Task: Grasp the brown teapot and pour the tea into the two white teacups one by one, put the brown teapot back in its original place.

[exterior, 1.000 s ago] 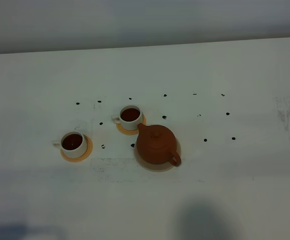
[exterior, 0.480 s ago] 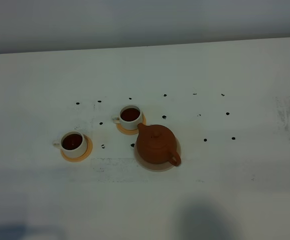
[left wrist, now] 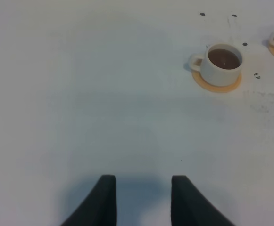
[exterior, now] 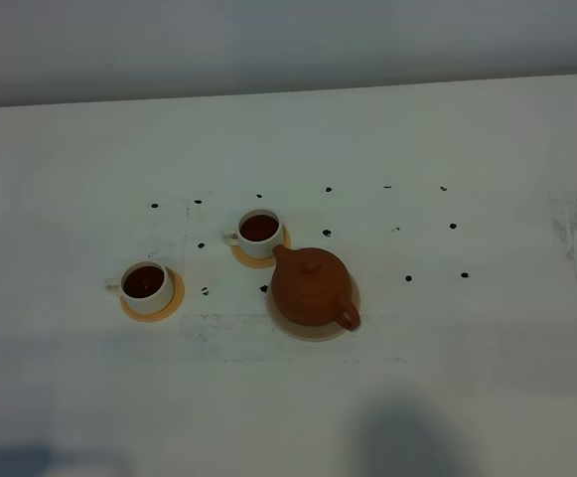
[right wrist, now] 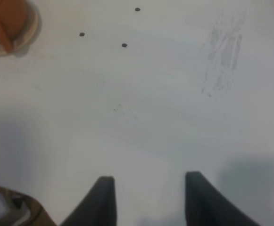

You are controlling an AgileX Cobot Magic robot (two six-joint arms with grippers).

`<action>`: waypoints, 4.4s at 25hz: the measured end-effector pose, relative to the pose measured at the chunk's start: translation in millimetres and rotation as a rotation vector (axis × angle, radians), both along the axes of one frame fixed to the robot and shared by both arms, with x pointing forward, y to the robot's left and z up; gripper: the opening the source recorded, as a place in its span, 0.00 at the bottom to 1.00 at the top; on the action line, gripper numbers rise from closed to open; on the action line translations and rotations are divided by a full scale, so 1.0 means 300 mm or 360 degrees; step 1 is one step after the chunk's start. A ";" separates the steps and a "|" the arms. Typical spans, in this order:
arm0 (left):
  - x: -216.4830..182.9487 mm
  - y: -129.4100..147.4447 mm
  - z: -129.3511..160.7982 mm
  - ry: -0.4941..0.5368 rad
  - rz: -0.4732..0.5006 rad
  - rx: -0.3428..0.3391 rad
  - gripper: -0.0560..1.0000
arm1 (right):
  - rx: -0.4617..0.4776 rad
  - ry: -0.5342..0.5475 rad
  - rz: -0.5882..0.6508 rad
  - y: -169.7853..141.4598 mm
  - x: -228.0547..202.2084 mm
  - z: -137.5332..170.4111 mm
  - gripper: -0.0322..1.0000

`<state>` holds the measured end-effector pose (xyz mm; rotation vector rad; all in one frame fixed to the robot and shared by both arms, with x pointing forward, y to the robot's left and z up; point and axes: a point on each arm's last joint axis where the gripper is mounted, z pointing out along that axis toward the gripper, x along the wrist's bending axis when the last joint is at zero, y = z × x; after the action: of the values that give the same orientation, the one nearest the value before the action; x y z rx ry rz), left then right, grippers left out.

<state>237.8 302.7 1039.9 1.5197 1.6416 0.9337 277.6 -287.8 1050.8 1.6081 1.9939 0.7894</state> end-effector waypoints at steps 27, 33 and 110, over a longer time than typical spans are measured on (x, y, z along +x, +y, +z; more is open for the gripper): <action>0.000 0.000 0.000 0.0000 0.0000 0.0000 0.34 | 0.0005 -0.0402 -0.0282 -0.030 -0.130 0.009 0.24; 0.000 0.000 0.000 0.0000 0.0000 0.0000 0.34 | -0.0015 -0.0505 -0.0265 -0.031 -0.164 0.008 0.24; 0.000 0.005 0.000 0.0003 0.0001 0.0054 0.34 | -0.0064 -0.0513 -0.0238 -0.032 -0.165 0.008 0.24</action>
<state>237.7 304.3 1039.9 1.5433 1.6350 0.9655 228.1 -297.5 1053.2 1.4800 1.6343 0.8815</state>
